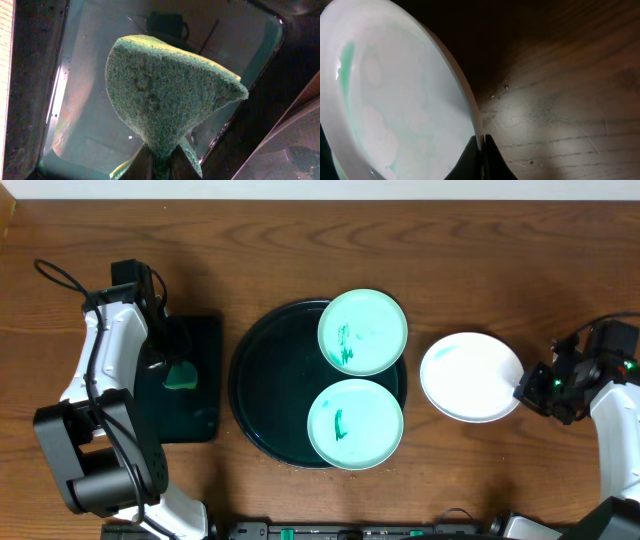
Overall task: Clean dirty plates on tray and stack at the side
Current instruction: 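Lower the white plate onto the table and release it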
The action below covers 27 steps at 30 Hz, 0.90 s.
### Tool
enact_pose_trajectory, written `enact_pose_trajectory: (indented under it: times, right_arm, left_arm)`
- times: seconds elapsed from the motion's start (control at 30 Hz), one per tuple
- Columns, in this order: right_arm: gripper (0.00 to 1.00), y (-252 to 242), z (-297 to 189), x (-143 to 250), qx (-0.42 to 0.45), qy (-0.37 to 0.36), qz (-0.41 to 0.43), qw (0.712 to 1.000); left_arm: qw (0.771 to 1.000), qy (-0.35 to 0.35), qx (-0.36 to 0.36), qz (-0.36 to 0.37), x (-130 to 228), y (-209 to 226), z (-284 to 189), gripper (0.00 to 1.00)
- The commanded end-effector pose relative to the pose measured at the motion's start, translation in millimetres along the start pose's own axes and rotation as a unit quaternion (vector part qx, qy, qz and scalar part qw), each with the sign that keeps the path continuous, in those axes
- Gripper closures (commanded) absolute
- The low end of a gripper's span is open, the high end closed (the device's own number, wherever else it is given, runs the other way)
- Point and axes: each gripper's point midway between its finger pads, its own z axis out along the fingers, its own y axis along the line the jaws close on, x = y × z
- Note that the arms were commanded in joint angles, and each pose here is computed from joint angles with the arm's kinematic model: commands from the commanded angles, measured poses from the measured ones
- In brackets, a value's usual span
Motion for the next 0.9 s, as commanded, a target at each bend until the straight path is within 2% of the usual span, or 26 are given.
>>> enact_pose_trajectory:
  times: [0.0, 0.4, 0.63, 0.67, 0.73, 0.87]
  right_arm:
    - [0.99, -0.1, 0.1, 1.8, -0.01, -0.005, 0.008, 1.0]
    - [0.99, -19.8, 33.7, 17.6, 0.009, -0.004, 0.032, 0.999]
    - [0.99, -19.9, 43.9, 18.0, 0.007, -0.014, 0.012, 1.0]
    - [0.96, -18.8, 43.9, 15.6, 0.006, -0.019, 0.008, 1.0]
    - [0.81, -16.3, 43.5, 11.3, 0.001, -0.028, 0.0, 1.0]
    - [0.67, -1.9, 33.5, 2.1, -0.026, -0.035, -0.007, 0.999]
  left_arm:
    - [1.0, 0.0, -0.006, -0.009, -0.8, 3.9, 1.3, 0.93]
    - [1.0, -0.002, -0.006, -0.009, -1.5, 3.7, 1.3, 0.93]
    - [1.0, -0.002, -0.006, -0.009, -1.5, 3.7, 1.3, 0.92]
    - [1.0, -0.002, -0.006, -0.009, -1.5, 3.7, 1.3, 0.93]
    - [1.0, -0.002, -0.006, -0.009, -1.5, 3.7, 1.3, 0.93]
    - [1.0, -0.002, -0.006, -0.009, -1.7, 3.7, 1.3, 0.93]
